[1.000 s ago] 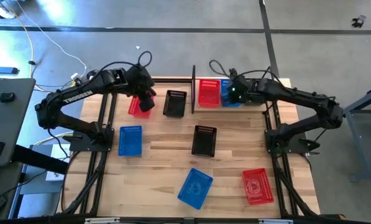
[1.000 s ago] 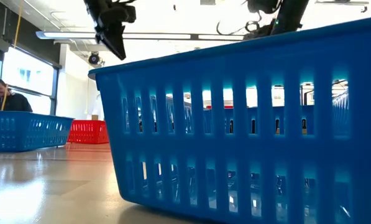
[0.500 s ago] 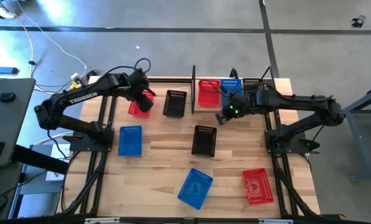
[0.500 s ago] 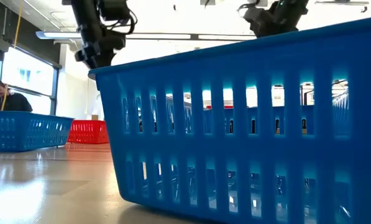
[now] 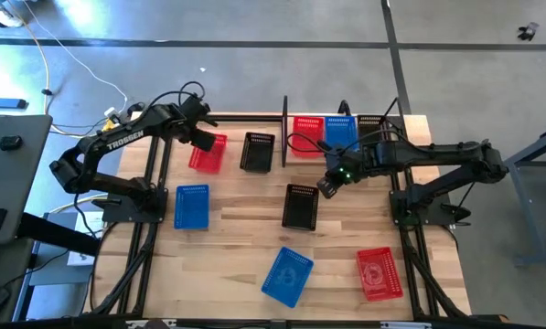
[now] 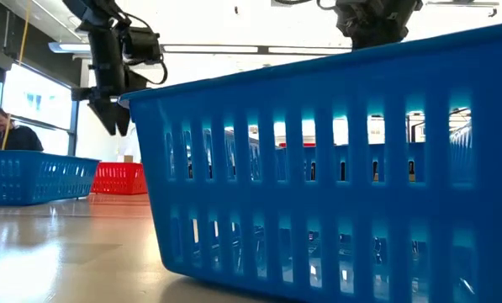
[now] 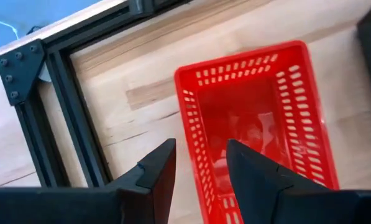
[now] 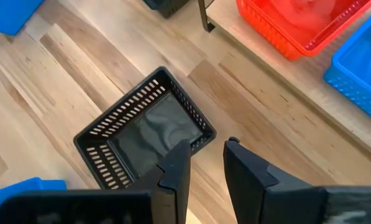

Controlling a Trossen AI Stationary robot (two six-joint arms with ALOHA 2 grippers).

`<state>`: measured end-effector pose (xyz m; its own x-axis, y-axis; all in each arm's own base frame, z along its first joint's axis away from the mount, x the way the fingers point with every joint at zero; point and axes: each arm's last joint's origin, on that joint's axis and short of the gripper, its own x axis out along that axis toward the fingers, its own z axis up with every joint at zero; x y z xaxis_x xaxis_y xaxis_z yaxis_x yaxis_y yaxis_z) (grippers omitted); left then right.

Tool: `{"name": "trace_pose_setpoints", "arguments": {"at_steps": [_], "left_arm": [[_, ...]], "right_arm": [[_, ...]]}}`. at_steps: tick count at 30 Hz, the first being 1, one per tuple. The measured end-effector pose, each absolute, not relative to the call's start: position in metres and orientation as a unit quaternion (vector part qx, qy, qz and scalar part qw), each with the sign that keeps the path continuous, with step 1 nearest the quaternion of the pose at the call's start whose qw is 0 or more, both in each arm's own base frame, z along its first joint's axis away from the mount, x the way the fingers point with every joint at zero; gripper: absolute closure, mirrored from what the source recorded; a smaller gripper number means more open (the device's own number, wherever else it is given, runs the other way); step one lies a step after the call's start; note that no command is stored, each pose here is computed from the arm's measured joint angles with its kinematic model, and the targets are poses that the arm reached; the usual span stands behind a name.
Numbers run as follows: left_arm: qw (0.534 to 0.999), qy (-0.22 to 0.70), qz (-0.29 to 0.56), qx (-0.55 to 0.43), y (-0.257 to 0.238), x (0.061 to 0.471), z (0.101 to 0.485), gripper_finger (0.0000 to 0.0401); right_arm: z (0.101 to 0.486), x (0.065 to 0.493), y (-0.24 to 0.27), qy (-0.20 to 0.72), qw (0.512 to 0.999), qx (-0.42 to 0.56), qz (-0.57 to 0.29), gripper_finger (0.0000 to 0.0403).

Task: Stack baskets on shelf by color
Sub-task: Stack the top red bin on the other red bin on the shelf

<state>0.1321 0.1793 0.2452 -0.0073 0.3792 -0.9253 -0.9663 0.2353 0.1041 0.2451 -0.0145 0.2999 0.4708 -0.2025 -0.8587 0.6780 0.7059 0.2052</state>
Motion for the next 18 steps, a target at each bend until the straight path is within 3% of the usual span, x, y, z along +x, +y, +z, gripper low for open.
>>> {"name": "trace_pose_setpoints", "arguments": {"at_steps": [18], "left_arm": [[0.610,0.455,0.532,-0.372,0.181,0.123,0.209,0.0270]], "right_arm": [[0.307,0.255,-0.016,0.387,0.849,0.257,-0.251,0.0320]]}}
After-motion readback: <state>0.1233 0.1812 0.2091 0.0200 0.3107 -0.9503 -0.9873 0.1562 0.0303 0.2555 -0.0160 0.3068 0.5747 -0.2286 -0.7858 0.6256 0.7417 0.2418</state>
